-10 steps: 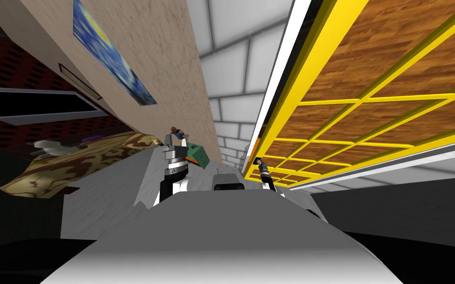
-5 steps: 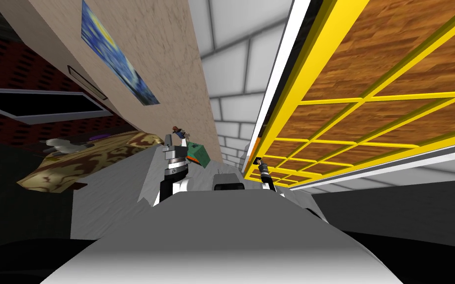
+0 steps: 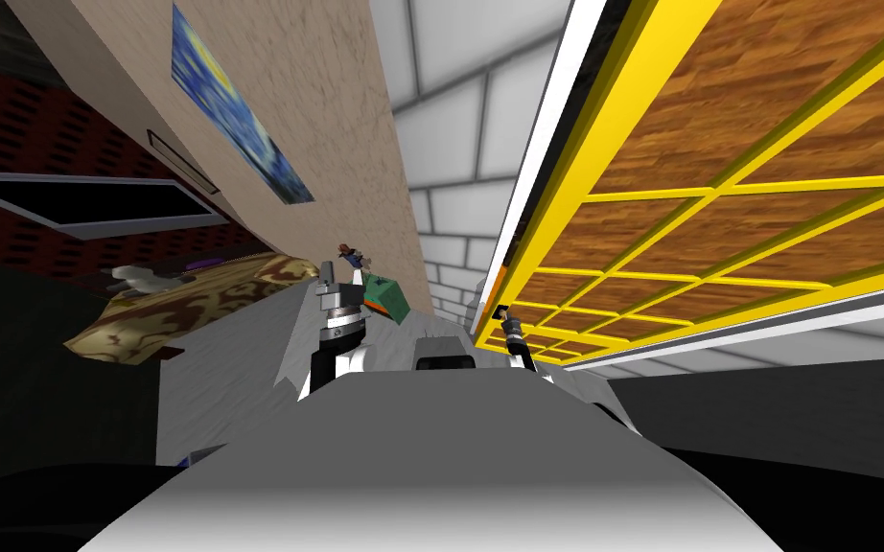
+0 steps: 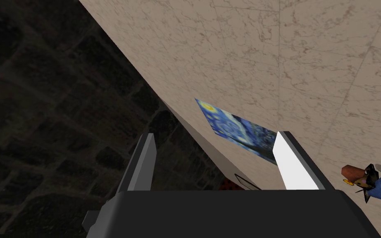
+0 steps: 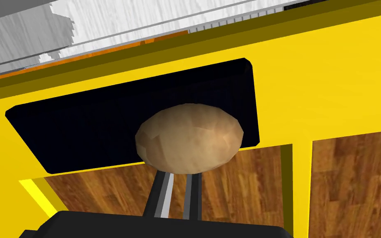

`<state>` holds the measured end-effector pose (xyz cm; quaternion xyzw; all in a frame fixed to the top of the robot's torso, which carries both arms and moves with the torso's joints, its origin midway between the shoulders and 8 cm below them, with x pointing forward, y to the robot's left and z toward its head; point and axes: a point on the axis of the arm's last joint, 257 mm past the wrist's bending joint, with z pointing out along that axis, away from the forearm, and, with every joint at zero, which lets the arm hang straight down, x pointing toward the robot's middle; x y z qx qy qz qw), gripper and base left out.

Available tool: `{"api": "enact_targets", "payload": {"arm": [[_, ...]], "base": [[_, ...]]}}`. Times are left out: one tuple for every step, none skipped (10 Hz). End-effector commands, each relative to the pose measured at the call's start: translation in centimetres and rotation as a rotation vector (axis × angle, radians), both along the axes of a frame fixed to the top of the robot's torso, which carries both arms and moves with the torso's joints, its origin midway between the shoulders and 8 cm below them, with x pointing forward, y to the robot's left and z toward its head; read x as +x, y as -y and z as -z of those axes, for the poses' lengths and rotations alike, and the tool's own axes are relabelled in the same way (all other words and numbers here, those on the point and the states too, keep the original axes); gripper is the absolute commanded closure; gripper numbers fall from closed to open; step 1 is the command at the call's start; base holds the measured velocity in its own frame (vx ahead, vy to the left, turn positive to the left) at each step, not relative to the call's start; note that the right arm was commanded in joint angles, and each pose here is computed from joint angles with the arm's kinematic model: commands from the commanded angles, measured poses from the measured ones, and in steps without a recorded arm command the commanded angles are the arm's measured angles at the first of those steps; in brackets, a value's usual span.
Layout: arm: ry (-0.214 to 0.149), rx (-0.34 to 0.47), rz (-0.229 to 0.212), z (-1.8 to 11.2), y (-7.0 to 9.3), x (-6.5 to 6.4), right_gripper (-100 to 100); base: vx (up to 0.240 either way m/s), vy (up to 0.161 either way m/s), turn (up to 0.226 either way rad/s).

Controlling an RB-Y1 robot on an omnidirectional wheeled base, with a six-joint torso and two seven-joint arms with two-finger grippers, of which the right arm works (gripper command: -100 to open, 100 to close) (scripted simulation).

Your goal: Pull the door open

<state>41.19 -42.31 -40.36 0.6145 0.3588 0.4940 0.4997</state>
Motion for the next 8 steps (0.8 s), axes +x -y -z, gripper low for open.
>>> {"api": "enact_targets", "payload": {"arm": [[0.035, 0.064, -0.017, -0.4, -1.4, 0.5, 100], [0.038, 0.075, -0.017, -0.4, -1.4, 0.5, 100], [0.048, 0.116, -0.015, -0.4, -1.4, 0.5, 100], [0.049, 0.119, -0.015, -0.4, -1.4, 0.5, 100], [0.059, 0.156, -0.013, -0.4, -1.3, 0.6, 100], [0.046, 0.174, 0.012, 0.2, -0.1, 0.0, -100], [0.055, 0.201, 0.014, 0.2, -0.2, 0.0, -100], [0.065, 0.232, 0.017, 0.1, -0.3, 0.0, -100]], "base": [[-0.037, -0.021, 0.057], [-0.042, -0.012, 0.022], [-0.036, -0.006, 0.033], [-0.027, -0.011, 0.034], [-0.038, -0.009, 0.051], [-0.05, -0.019, 0.005], [-0.062, -0.013, 0.043], [-0.071, 0.009, 0.079]]}}
